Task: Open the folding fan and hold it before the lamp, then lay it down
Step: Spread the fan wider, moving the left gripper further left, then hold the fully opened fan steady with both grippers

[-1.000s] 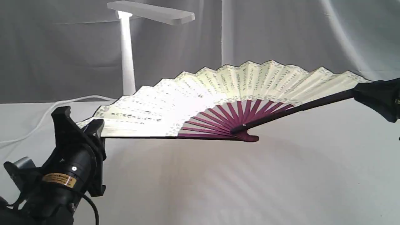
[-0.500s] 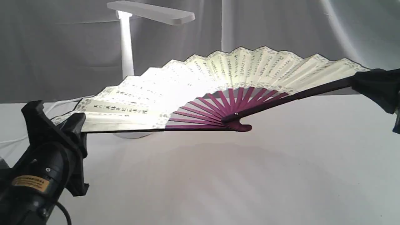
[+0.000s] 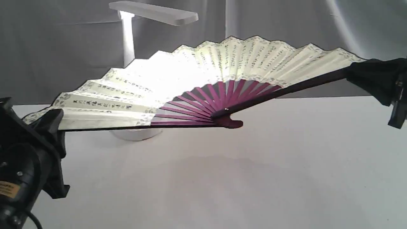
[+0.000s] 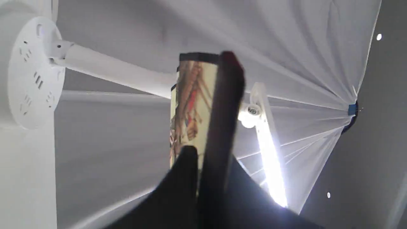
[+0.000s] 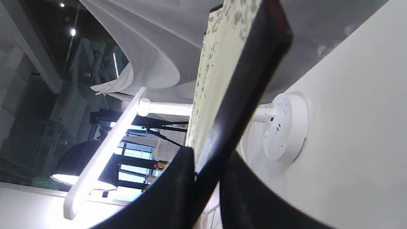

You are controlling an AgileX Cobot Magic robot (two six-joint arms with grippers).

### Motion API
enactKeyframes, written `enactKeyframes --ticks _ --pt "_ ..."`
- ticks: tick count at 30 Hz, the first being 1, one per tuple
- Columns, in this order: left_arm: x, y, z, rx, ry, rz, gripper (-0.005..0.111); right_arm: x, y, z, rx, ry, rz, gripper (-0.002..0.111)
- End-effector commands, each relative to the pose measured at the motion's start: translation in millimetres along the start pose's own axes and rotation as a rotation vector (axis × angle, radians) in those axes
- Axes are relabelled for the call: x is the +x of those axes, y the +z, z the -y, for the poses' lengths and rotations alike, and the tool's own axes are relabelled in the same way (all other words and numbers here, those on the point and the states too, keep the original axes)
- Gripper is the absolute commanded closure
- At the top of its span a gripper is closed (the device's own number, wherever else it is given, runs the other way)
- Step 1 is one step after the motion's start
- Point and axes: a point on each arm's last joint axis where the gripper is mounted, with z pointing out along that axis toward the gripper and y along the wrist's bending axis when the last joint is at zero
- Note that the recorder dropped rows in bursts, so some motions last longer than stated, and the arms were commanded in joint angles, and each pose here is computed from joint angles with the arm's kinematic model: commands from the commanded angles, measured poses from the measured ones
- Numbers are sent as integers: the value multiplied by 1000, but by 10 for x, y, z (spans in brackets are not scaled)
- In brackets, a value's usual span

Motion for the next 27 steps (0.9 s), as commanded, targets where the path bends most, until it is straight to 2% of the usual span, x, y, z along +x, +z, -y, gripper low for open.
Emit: enactKeyframes --ticks 1,7,27 --pt "-88 -42 132 69 -36 63 107 5 13 23 53 -45 12 108" --pt "-185 -137 159 66 -22 106 107 -3 12 35 66 -43 20 108" --pt "-202 -144 158 65 -44 120 107 1 12 29 59 -43 16 108"
